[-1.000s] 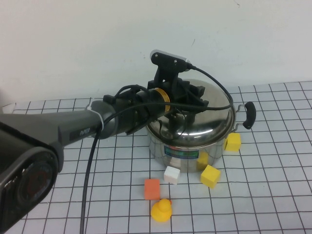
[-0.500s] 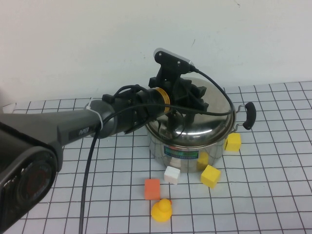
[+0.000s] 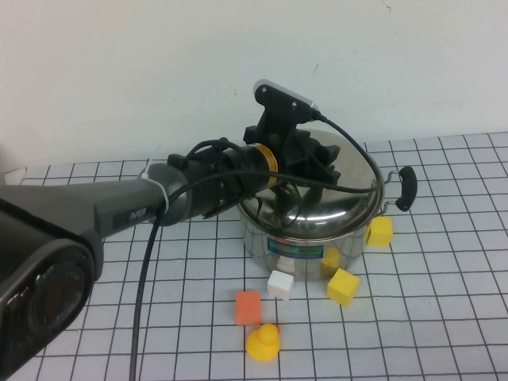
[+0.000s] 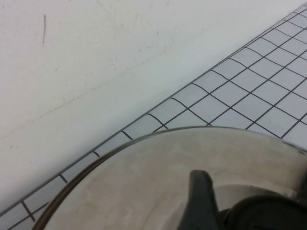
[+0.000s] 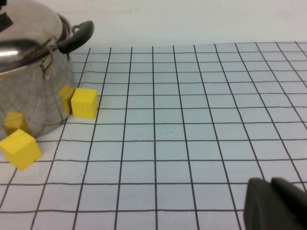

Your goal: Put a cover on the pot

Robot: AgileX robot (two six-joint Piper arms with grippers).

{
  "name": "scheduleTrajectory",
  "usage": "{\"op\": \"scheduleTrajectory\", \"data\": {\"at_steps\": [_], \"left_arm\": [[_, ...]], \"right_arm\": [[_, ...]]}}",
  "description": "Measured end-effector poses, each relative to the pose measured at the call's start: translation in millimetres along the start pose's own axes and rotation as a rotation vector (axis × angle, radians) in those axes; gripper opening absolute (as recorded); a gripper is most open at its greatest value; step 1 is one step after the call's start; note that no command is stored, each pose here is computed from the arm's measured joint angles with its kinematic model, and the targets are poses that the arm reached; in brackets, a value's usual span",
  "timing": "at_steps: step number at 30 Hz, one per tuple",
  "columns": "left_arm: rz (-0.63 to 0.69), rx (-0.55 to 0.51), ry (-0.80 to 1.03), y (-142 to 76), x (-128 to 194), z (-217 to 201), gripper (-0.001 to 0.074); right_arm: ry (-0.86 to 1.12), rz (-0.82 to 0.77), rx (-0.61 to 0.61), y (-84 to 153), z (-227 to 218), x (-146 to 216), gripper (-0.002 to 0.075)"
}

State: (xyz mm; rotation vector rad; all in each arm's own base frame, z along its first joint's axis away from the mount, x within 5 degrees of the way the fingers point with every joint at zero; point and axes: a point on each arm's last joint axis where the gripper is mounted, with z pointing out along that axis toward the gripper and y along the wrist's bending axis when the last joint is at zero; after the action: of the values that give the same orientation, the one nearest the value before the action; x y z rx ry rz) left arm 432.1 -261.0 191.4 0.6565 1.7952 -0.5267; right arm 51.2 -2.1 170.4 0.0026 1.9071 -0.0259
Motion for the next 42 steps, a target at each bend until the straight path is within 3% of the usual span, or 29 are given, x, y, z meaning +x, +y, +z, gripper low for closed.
{"op": "scheduleTrajectory", "data": {"at_steps": [4, 11, 21, 26, 32, 37, 42], "left_arm": [[0.007, 0.0, 0.003, 0, 0, 0, 0.0473], [0.017, -0.025, -0.028, 4, -20, -12, 0.0484], [0.019, -0.207, 0.033, 21, -58, -47, 0.0476], [0.018, -0.291, 0.024, 22, -90, -78, 0.0334], [0.004, -0.413, 0.006, 22, -134, -132, 0.006], [-0.018, -0.48, -0.03, 16, -161, -185, 0.0008], [-0.075, -0.483, -0.087, 1, -164, -247, 0.0001]], "right_arm": [[0.0, 0.0, 0.0, 0, 0, 0, 0.0009], [0.0, 0.0, 0.0, 0, 0, 0, 0.0009], [0.0, 0.0, 0.0, 0, 0, 0, 0.0009], [0.0, 0.0, 0.0, 0, 0, 0, 0.0009], [0.0, 0.0, 0.0, 0, 0, 0, 0.0009], [0.0, 0.0, 0.0, 0, 0, 0, 0.0009], [0.0, 0.0, 0.0, 0, 0, 0, 0.0009]]}}
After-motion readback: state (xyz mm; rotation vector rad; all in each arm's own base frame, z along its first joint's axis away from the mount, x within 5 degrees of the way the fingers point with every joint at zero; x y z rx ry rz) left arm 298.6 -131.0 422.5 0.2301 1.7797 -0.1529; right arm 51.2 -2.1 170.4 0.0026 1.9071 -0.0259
